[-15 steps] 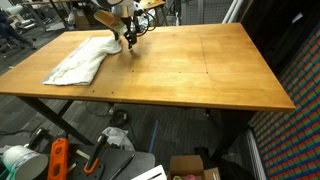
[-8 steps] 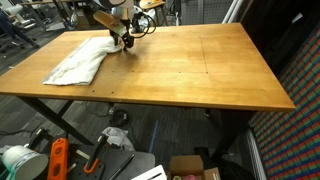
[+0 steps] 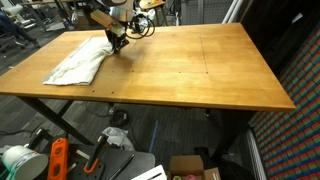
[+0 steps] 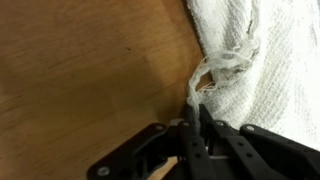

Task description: Fold the cloth

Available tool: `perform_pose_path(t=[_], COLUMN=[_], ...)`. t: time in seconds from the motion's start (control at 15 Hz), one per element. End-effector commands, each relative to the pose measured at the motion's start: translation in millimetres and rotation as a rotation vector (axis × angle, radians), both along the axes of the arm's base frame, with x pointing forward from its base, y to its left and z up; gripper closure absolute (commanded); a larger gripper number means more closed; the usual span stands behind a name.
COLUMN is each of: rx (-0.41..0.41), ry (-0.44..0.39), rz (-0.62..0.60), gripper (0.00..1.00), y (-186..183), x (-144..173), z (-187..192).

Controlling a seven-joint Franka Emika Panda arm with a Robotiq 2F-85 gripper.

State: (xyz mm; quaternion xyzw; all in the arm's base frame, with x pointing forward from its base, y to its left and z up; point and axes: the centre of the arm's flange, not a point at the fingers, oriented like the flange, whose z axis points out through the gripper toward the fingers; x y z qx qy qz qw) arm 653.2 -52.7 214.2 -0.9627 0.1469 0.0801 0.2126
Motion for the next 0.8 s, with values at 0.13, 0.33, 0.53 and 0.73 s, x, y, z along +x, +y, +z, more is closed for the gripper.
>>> perform_pose_path(t=[0.13,0.33,0.53,0.73], rx=[0.042,0.013,-0.006,-0.019], ry=[-0.002,-0.040,-0.075,-0.117], rz=[0.025,0.039,0.072,0.101], gripper=[0.85,0.86,0.87,0.88], y=[-4,7,30,59], x=[1,-5,-10,-12], z=[17,35,55,75])
